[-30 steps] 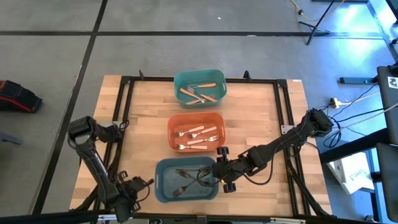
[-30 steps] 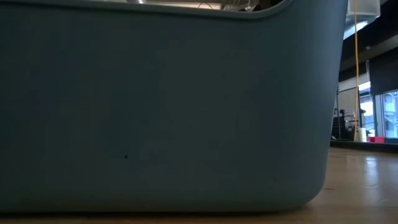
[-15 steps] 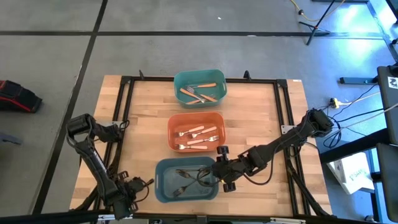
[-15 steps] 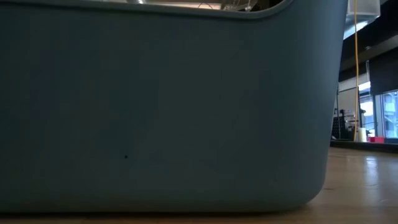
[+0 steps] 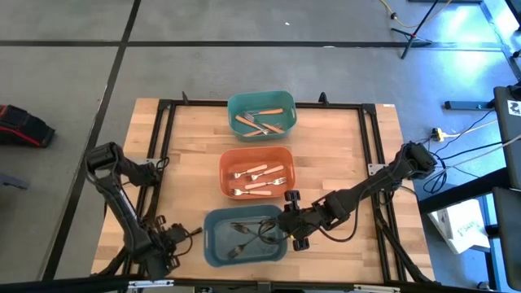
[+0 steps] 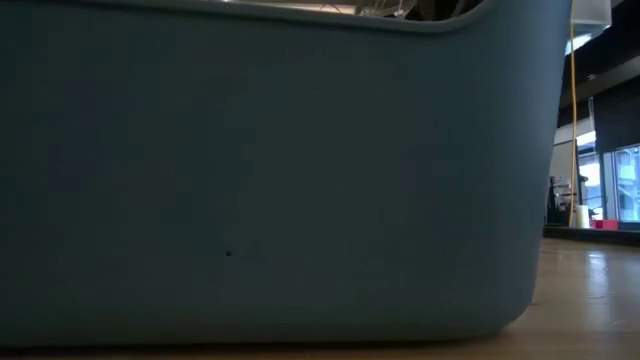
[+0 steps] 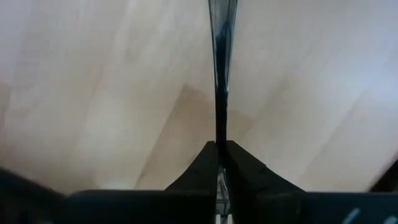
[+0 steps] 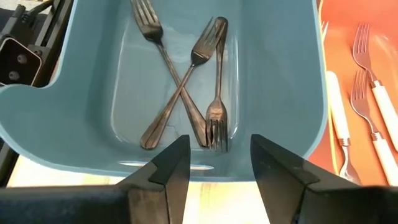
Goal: Sort silverware by color (type)
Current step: Put the black fork into the blue bin
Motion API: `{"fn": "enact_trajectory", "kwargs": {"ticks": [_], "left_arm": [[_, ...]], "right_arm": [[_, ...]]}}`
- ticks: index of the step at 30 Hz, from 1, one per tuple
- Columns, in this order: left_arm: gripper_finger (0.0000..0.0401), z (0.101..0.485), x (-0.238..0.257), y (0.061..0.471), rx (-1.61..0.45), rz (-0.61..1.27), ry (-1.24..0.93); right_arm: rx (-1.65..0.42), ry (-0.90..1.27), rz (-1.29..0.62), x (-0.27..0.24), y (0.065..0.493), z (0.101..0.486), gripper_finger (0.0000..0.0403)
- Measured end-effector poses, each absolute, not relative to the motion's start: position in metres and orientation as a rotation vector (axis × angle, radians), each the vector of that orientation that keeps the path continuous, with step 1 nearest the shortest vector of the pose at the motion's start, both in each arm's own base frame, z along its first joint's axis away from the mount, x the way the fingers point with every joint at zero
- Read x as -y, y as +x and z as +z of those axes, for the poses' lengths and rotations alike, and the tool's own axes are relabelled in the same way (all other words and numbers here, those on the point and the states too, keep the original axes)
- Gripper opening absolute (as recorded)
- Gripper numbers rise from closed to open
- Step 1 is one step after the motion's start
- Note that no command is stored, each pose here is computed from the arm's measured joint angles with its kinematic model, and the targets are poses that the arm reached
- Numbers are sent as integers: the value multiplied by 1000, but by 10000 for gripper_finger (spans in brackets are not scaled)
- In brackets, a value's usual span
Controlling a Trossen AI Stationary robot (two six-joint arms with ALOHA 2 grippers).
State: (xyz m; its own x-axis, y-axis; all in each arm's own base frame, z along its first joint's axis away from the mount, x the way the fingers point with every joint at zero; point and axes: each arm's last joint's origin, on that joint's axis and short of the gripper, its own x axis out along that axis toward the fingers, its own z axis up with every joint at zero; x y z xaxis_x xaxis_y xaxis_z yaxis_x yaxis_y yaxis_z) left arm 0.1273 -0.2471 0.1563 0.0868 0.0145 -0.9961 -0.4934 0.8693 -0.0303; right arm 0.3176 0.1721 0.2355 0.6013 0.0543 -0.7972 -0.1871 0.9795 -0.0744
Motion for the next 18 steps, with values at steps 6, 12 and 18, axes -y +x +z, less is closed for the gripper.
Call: {"fn": "enact_trajectory", "kwargs": {"ticks": [6,12,18], "left_arm": [[10,200,235,123,-1337,393,-428],[10,256,223,122,-1184,420,-387],[10,299,216,125,-1001,439,-281]], "right_arm": [[-872,-138,148,-170,313,249,160],[-832,-123,149,-167,308,263,160],[-814,-119,169,-169,302,270,160]]}}
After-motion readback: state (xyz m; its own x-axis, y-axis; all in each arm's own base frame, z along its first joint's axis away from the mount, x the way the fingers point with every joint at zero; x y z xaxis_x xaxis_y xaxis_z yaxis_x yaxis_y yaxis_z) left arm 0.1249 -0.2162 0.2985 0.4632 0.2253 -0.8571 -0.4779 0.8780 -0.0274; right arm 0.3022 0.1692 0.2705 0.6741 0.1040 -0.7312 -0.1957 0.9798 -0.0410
